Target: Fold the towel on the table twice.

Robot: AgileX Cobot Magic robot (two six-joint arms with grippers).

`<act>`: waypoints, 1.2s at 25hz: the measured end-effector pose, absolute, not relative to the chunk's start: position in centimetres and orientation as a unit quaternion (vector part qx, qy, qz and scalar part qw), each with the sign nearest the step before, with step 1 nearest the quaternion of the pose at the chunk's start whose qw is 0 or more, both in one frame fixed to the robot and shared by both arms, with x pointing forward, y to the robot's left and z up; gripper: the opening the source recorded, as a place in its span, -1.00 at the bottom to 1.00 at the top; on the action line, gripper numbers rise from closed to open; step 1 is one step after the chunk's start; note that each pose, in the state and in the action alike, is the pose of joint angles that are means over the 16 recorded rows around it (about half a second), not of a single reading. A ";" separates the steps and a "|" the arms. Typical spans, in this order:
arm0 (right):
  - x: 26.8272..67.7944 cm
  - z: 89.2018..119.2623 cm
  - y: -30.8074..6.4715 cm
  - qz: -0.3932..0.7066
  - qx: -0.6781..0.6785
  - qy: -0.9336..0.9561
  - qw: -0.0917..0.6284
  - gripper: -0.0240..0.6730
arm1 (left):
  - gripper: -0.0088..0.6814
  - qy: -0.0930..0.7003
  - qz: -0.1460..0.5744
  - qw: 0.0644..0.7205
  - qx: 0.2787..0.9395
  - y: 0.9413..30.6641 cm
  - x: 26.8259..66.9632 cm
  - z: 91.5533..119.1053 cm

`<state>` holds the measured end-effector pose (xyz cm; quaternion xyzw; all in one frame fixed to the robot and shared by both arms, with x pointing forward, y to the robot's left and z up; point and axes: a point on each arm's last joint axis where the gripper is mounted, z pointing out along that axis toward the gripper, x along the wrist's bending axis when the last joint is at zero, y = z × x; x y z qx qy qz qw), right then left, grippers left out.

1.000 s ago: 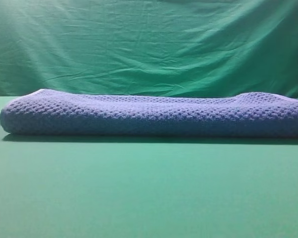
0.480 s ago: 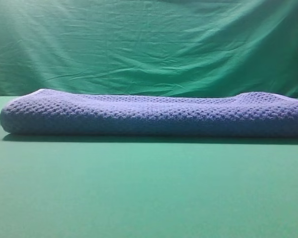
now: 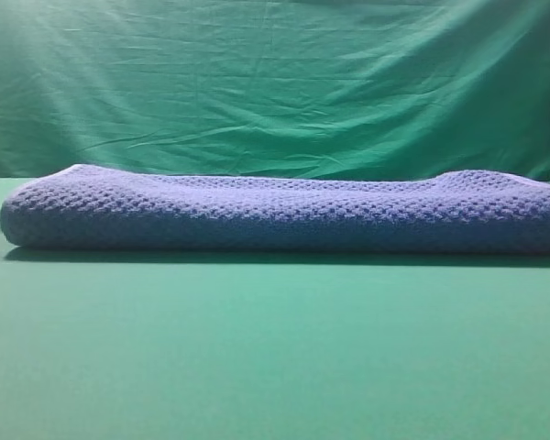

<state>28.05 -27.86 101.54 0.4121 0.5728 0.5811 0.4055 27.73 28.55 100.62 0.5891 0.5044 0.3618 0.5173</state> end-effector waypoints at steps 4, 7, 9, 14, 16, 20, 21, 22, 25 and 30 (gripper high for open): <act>28.3 100.9 -28.0 0.576 0.413 0.570 0.415 -0.93 | -0.97 0.507 0.365 0.508 0.593 28.6 28.0 99.6; 28.6 100.2 -28.1 0.571 0.414 0.568 0.424 -0.93 | -0.97 0.508 0.370 0.496 0.599 28.7 28.3 98.7; 28.8 99.6 -28.1 0.566 0.415 0.569 0.428 -0.93 | -0.97 0.509 0.373 0.487 0.604 28.8 28.4 98.1; 29.1 98.0 -28.2 0.548 0.418 0.581 0.433 -0.93 | -0.97 0.509 0.381 0.462 0.618 29.0 28.7 96.6; 29.2 97.4 -28.2 0.539 0.419 0.590 0.431 -0.93 | -0.97 0.507 0.386 0.451 0.625 29.1 28.8 96.1; 29.1 96.4 -28.0 0.520 0.424 0.615 0.415 -0.93 | -0.97 0.503 0.394 0.437 0.633 29.2 28.8 95.6; 29.1 96.2 -28.0 0.515 0.425 0.622 0.409 -0.93 | -0.97 0.502 0.395 0.435 0.634 29.2 28.8 95.5; 29.1 96.0 -27.9 0.510 0.426 0.629 0.404 -0.93 | -0.97 0.502 0.396 0.433 0.635 29.2 28.9 95.5; 28.9 95.5 -27.8 0.497 0.428 0.647 0.389 -0.93 | -0.97 0.499 0.401 0.429 0.637 29.3 28.9 95.3; 28.8 95.0 -27.7 0.482 0.431 0.666 0.371 -0.93 | -0.97 0.495 0.408 0.427 0.638 29.3 29.0 95.1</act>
